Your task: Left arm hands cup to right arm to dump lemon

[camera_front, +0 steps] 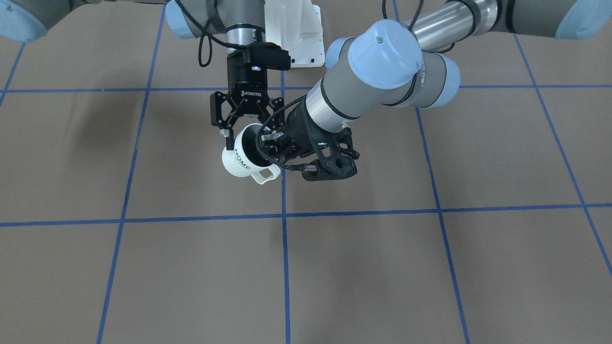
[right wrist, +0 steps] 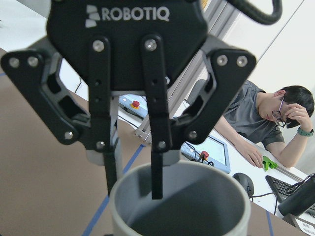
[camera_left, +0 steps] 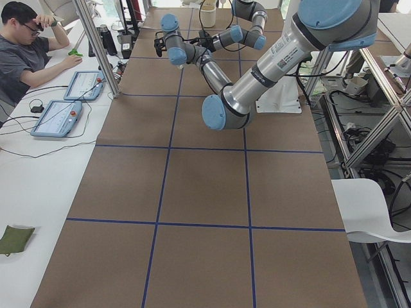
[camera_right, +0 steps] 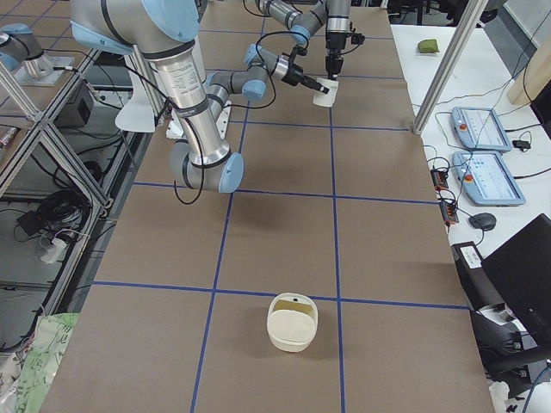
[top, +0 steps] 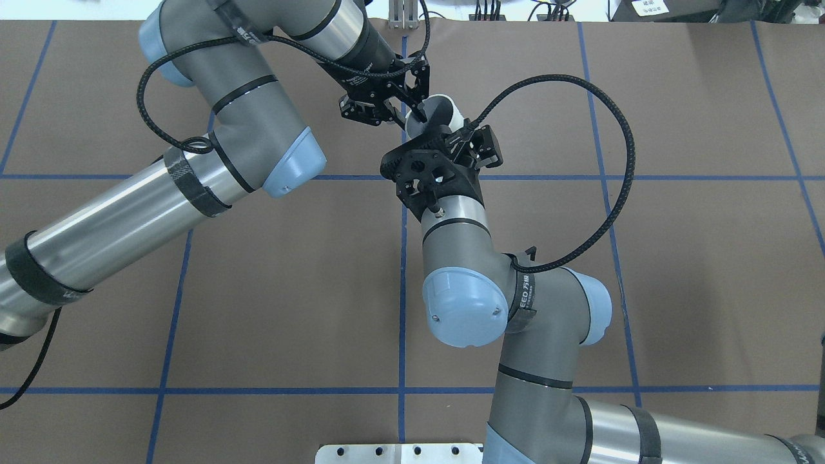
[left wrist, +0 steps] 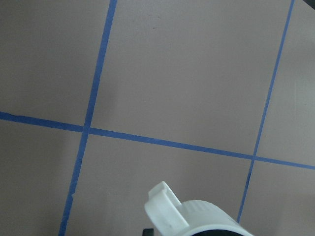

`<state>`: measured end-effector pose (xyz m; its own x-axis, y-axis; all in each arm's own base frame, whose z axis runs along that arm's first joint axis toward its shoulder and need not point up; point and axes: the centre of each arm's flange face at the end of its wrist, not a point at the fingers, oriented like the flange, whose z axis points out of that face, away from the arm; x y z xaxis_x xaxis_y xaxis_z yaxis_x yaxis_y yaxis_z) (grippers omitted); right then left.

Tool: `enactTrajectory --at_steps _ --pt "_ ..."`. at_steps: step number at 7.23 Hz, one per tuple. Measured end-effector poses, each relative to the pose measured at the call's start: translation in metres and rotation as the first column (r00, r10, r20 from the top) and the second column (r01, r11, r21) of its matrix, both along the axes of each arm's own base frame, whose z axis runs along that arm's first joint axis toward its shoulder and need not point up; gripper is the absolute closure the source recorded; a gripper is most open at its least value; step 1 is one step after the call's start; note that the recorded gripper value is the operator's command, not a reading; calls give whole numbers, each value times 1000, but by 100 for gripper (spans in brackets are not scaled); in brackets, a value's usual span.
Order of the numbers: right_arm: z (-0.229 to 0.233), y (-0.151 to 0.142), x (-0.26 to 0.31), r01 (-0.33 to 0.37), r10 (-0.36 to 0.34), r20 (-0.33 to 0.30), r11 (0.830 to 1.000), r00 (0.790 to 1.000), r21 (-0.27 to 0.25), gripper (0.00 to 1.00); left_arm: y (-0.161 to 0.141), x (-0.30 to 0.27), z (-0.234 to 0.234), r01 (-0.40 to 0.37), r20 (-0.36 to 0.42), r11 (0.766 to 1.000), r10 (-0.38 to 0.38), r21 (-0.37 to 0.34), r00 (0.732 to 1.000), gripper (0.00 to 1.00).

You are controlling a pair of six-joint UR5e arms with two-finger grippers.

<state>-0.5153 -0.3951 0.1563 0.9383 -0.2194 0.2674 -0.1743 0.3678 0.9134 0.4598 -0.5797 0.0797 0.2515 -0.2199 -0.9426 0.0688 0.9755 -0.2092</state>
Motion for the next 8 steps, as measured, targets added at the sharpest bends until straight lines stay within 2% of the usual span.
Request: enactTrajectory --at_steps 1,3,4,5,8 --pt "0 0 0 0 0 0 1000 1000 0 100 0 1 3 -1 2 1000 1 -2 1000 70" --pt "1 0 0 -1 1 -1 1000 1000 0 100 0 0 5 0 4 1000 0 -4 1000 70" --pt "2 -1 1 -1 1 -1 1000 1000 0 100 0 0 5 0 4 1000 0 -4 1000 69" --pt "2 -1 1 -2 2 -1 1000 1000 0 100 0 0 5 0 3 1000 0 -3 1000 63" --pt "2 -1 1 -2 2 -2 1000 1000 -1 100 2 0 2 -2 -1 1000 2 0 1000 64"
